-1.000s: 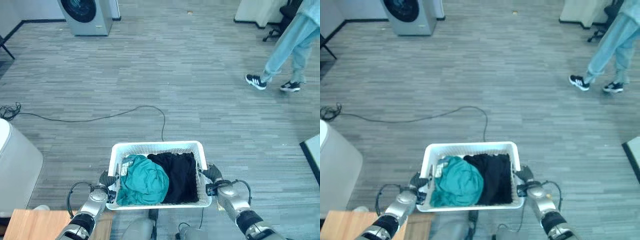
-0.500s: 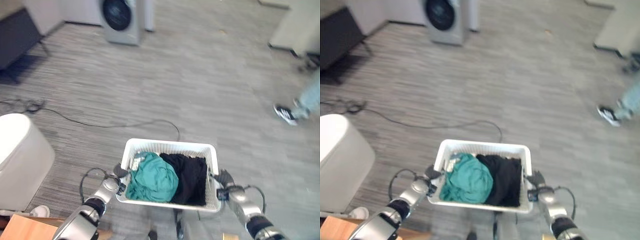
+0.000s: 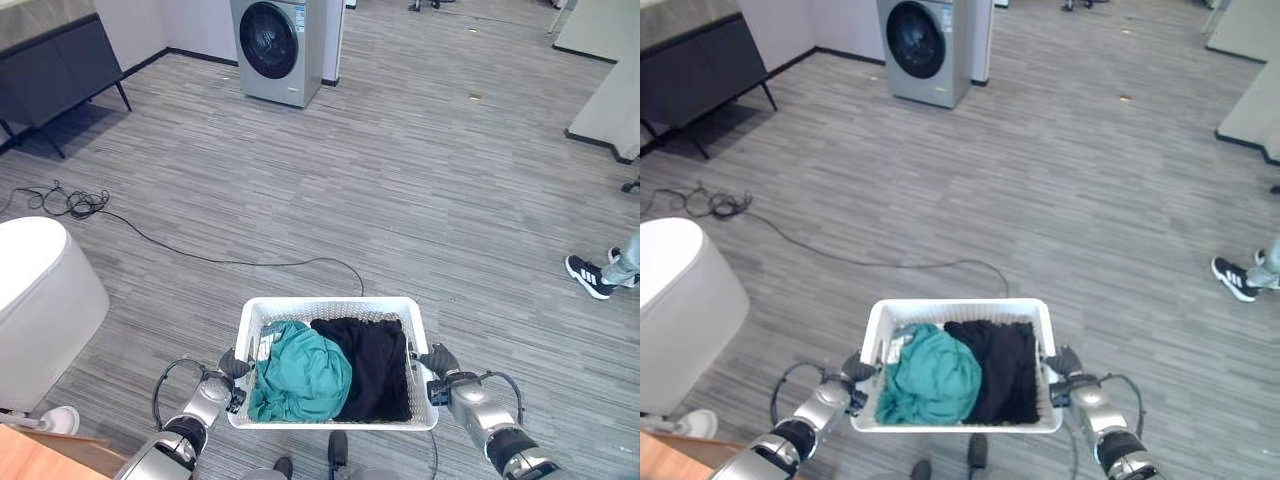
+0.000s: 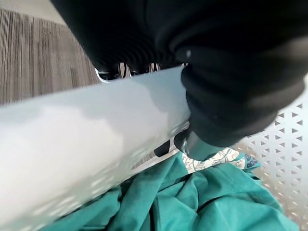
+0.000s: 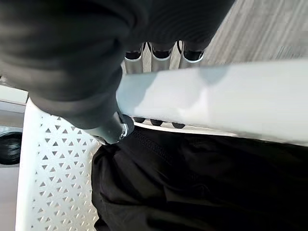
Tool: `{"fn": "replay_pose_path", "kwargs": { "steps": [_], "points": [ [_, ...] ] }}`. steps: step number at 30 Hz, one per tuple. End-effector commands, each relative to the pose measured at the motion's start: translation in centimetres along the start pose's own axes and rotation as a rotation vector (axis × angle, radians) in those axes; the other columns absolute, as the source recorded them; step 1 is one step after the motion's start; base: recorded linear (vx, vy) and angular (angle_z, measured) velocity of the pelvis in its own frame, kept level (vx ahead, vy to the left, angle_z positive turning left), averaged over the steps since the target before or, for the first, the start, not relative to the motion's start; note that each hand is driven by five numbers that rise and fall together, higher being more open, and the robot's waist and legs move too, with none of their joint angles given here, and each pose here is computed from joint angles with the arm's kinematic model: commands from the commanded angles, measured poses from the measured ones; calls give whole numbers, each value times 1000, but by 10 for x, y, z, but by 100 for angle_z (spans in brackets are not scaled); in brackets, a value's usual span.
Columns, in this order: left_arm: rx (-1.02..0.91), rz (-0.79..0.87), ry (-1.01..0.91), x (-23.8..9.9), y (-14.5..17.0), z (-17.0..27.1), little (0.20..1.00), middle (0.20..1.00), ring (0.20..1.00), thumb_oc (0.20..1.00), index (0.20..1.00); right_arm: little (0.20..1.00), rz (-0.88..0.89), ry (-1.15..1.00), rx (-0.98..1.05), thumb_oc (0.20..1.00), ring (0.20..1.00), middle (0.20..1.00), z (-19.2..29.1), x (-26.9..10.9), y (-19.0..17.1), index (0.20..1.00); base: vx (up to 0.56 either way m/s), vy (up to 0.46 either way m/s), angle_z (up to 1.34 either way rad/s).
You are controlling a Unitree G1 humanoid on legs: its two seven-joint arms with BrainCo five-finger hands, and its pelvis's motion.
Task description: Grab the laundry basket,head to the washer,open it,put in the laundry and shut it.
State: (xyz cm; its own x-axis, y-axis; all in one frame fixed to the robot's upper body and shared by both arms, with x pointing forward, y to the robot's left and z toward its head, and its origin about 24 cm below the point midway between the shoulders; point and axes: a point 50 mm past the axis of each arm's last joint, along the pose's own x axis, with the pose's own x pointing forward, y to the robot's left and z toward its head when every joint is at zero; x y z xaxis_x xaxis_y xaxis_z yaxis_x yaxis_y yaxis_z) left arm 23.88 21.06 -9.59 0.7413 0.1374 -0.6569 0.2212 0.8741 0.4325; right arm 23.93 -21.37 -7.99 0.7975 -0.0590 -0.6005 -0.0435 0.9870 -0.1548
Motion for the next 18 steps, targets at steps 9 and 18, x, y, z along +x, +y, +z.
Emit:
{"fn": "replay_pose_path", "kwargs": {
  "steps": [9, 18],
  "points": [
    [-221, 44, -229, 1, 27, 52, 200, 200, 200, 200, 200, 200, 25, -349, -62, 200, 200, 200, 92, 1, -8, 200, 37, -100, -1],
    [-242, 34, -232, 2, 22, 54, 200, 200, 200, 200, 200, 200, -45, -322, -16, 200, 200, 200, 67, -10, -26, 200, 154, -52, 1]
  ]
}}
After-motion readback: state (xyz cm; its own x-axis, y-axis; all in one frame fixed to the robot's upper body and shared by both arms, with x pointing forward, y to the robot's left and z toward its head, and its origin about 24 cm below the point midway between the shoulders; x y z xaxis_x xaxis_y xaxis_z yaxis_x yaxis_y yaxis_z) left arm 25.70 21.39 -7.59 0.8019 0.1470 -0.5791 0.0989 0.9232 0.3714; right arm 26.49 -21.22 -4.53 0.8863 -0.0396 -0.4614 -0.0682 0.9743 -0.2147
